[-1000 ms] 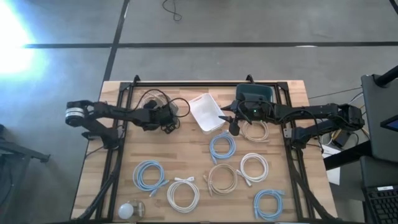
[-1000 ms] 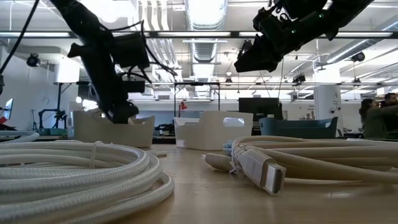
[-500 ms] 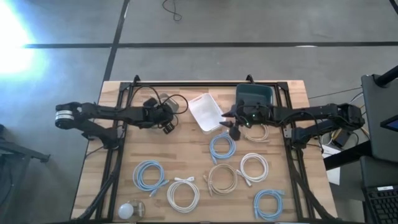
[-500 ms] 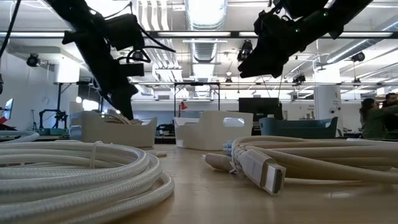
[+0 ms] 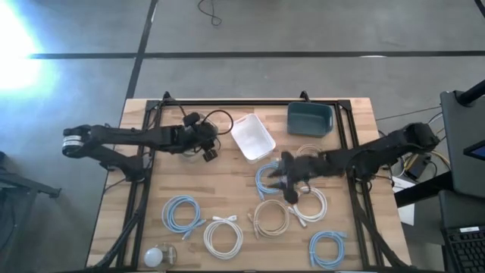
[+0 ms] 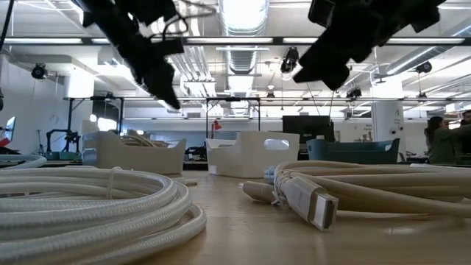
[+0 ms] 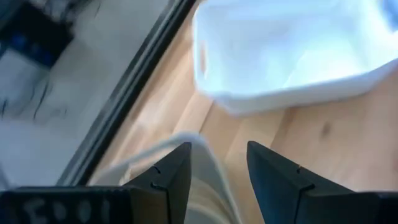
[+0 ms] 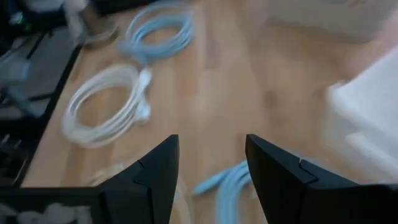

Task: Sort HDMI cables
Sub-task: Put the bottom light brown hdmi cable into the gray bin

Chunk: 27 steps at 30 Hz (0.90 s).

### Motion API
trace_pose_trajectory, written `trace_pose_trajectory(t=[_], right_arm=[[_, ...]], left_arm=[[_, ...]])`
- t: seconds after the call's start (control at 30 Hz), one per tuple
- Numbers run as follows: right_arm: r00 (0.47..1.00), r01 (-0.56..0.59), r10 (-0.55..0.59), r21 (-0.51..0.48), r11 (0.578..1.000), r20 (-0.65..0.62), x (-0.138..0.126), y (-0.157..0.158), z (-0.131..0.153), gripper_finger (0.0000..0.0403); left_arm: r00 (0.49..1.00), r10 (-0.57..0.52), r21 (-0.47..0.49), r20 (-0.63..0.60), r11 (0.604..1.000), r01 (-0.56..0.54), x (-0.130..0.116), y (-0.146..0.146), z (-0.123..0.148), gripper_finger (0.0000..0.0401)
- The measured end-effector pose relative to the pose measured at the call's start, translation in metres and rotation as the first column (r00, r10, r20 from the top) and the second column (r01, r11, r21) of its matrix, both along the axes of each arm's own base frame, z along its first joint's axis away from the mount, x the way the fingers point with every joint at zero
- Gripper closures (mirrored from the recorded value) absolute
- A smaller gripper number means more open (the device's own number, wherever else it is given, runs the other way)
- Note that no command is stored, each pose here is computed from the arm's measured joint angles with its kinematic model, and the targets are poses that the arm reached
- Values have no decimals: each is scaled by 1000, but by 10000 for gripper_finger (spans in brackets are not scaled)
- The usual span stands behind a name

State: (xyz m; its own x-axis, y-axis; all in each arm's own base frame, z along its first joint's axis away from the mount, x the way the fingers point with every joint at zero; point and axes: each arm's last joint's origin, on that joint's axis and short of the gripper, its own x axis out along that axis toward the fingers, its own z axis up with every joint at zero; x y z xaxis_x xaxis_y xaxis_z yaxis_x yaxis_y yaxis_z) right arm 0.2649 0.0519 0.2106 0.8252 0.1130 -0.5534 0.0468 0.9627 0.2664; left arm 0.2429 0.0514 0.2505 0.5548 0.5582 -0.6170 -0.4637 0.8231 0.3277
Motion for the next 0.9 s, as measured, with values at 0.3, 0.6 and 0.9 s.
trace_pose_trajectory(t=[0.3,0.6,0.9], right_arm=[[964,35,12,172,984,-265,7,49,-41,220],[789,248,-168,56,967,-591,5,66,-54,220],[758,214,-160,9,977,-633,25,74,-79,220]], left_arm=[[990,-118,33,75,993,116,3,-4,13,240],[990,-134,47,50,990,132,3,-4,11,240],[990,-138,39,-1,990,138,-1,-5,-1,240]])
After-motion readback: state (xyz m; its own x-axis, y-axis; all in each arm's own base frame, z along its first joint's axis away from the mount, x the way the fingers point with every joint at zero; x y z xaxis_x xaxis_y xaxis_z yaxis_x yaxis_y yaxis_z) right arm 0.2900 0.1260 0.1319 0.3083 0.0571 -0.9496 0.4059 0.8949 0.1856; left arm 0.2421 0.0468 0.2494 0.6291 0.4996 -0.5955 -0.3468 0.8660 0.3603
